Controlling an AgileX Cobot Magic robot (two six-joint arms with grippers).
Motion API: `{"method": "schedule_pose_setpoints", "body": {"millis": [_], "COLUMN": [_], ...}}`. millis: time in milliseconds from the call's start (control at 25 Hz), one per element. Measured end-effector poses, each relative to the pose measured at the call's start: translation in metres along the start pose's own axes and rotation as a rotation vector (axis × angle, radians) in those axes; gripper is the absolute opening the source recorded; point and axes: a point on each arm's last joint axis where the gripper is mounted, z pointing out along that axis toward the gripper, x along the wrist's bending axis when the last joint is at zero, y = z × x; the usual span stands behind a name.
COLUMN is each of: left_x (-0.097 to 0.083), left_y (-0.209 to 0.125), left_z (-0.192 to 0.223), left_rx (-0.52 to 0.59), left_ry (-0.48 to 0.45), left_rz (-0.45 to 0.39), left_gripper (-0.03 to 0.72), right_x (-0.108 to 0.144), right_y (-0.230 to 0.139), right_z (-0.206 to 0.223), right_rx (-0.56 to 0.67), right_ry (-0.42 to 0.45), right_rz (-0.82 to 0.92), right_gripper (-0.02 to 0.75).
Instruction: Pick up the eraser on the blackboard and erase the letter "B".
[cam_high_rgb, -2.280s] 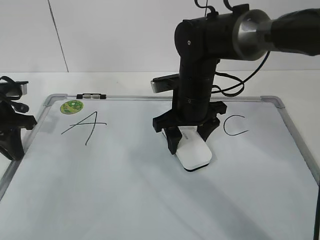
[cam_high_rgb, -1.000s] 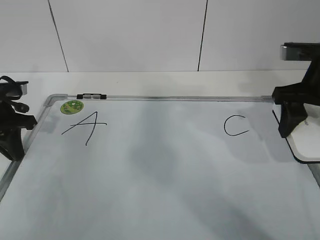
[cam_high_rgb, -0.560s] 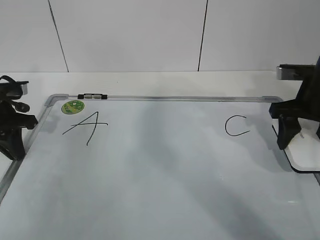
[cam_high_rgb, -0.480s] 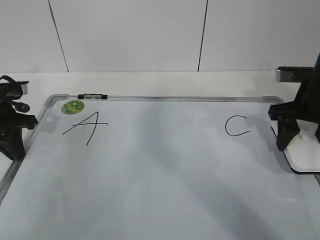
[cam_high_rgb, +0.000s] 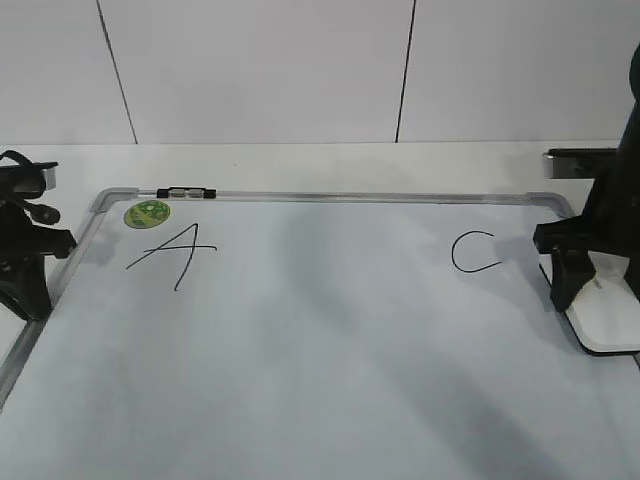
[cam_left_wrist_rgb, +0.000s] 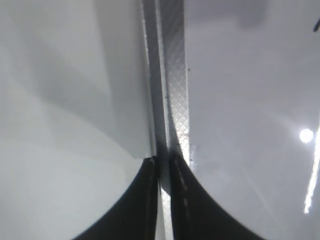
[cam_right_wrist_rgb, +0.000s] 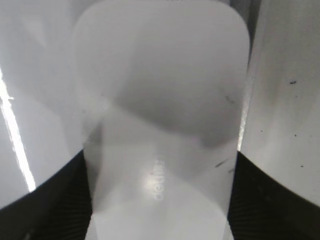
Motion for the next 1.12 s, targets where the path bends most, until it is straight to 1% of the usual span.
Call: {"method": "schedule_pose_setpoints", "body": {"millis": [800, 880, 1040, 1120], "left_x": [-0.0002, -0.0002, -0.0004, -0.0004], "left_y": [0.0000, 0.0000, -0.0001, -0.0001], "left_z": [0.0000, 0.0000, 0.0000, 0.0000], "left_rx": [0.000, 0.000, 0.001, 0.001], "left_ry": [-0.002, -0.002, -0.004, -0.004], "left_rz": [-0.001, -0.001, -0.002, -0.002], "left_gripper": [0.024, 0.024, 0.024, 0.024], "right_x": [0.0000, 0.0000, 0.0000, 0.0000], "right_y": [0.0003, 0.0005, 0.0005, 0.0005], "right_z": [0.0000, 0.0000, 0.0000, 0.0000], "right_rx": [-0.004, -0.005, -0.005, -0.005], "right_ry": [0.000, 0.000, 0.000, 0.000], "right_rz": [-0.002, -0.002, -0.002, -0.004], "right_gripper": [0.560, 0.571, 0.641, 0.661]}}
